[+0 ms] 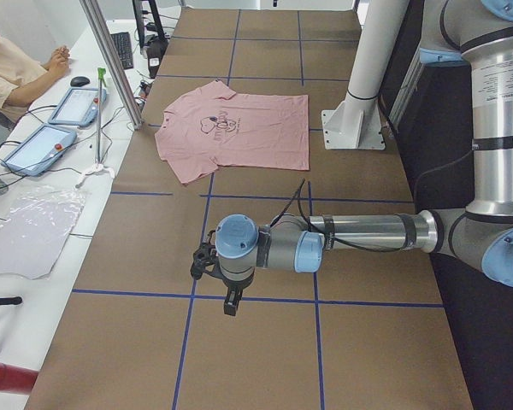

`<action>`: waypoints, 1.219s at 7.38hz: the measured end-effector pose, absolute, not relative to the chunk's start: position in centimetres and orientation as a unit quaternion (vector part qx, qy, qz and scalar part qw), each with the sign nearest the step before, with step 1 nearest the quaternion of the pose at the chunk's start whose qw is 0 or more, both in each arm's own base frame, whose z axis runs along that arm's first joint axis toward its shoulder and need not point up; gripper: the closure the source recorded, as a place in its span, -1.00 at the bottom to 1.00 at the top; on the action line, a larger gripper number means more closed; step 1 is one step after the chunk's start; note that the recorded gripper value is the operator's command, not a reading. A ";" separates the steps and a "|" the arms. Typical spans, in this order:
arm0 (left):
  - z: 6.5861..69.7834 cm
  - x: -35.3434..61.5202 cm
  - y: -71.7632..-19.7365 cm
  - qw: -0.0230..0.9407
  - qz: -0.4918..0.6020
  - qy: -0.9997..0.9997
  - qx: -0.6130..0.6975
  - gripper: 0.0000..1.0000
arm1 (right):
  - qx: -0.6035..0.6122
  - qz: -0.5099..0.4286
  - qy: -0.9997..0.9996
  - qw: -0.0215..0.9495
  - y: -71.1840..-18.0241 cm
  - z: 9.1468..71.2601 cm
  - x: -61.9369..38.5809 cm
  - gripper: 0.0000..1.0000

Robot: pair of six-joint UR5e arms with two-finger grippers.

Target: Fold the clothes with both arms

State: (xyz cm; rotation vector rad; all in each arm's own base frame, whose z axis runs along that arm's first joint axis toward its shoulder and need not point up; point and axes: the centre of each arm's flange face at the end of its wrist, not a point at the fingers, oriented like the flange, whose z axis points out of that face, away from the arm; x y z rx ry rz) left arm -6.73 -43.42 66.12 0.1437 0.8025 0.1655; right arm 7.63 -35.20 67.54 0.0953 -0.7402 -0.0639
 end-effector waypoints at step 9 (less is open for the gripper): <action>58.8 -6.7 -49.6 0.897 0.135 0.372 0.199 -1.00 | 0.151 -0.078 -0.420 0.891 -46.4 56.8 6.5 -1.00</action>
